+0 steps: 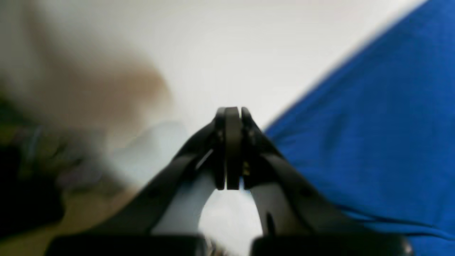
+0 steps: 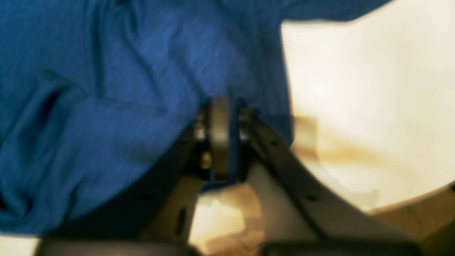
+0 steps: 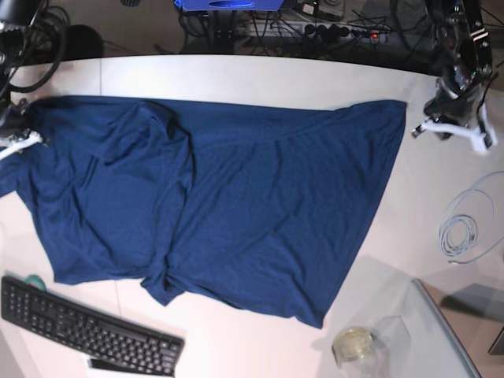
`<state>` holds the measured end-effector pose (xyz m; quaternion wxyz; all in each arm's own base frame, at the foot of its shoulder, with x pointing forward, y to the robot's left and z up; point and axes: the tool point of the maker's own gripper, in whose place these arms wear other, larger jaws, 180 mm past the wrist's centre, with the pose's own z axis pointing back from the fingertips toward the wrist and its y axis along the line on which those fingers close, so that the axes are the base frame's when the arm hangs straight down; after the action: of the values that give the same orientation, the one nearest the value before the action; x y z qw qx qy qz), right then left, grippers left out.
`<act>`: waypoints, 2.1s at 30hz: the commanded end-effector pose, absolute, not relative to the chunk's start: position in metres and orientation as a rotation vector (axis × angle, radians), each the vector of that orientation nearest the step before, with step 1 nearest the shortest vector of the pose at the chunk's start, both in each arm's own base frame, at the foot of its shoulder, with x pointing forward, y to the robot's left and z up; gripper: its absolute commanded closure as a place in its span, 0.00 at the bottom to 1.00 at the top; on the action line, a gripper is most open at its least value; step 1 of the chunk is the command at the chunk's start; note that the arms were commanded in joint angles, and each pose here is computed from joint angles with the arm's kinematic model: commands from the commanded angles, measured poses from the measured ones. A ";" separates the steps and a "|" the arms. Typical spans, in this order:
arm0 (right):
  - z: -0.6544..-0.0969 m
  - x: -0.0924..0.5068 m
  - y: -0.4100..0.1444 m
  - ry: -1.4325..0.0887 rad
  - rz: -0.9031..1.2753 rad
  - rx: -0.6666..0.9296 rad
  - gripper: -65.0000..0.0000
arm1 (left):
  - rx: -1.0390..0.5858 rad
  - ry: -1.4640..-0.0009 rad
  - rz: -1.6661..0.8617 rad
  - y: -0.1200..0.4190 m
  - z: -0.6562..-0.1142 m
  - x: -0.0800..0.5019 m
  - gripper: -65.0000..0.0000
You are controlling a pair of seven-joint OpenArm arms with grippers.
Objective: Layout the t-shirt on the table in an organized manner, then fold the t-shirt properly
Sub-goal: 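Grasp the shirt fabric with the right gripper and drag it outward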
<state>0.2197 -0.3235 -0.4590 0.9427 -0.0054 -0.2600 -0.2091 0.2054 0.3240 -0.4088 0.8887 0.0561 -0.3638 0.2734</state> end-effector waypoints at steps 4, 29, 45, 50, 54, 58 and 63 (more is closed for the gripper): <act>-0.467 0.222 -0.344 -0.527 -0.458 -0.033 0.99 | 0.065 -0.749 0.530 0.305 -0.425 0.244 1.00; -0.375 0.268 -0.205 -0.720 0.075 0.111 0.35 | 0.300 -0.784 0.466 0.348 -0.404 0.238 1.00; -0.432 0.380 -0.101 -0.618 0.065 0.227 0.12 | 0.499 -0.713 0.589 0.431 -0.389 0.156 1.00; -0.443 0.380 -0.108 -0.612 0.024 0.209 0.20 | 0.514 -0.715 0.607 0.438 -0.386 0.152 1.00; -0.444 0.379 -0.109 -0.611 0.023 0.207 0.42 | 0.511 -0.714 0.603 0.436 -0.387 0.152 1.00; -0.452 0.366 -0.099 -0.557 0.025 0.230 0.47 | 0.507 -0.714 0.601 0.435 -0.388 0.154 1.00; -0.464 0.359 -0.085 -0.520 0.016 0.252 0.45 | 0.507 -0.714 0.601 0.435 -0.388 0.154 1.00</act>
<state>0.3414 -0.0775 -0.4771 0.9645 0.1308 -0.2293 0.0048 0.1481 0.4270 -0.4004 0.8689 0.2285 -0.3235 0.2968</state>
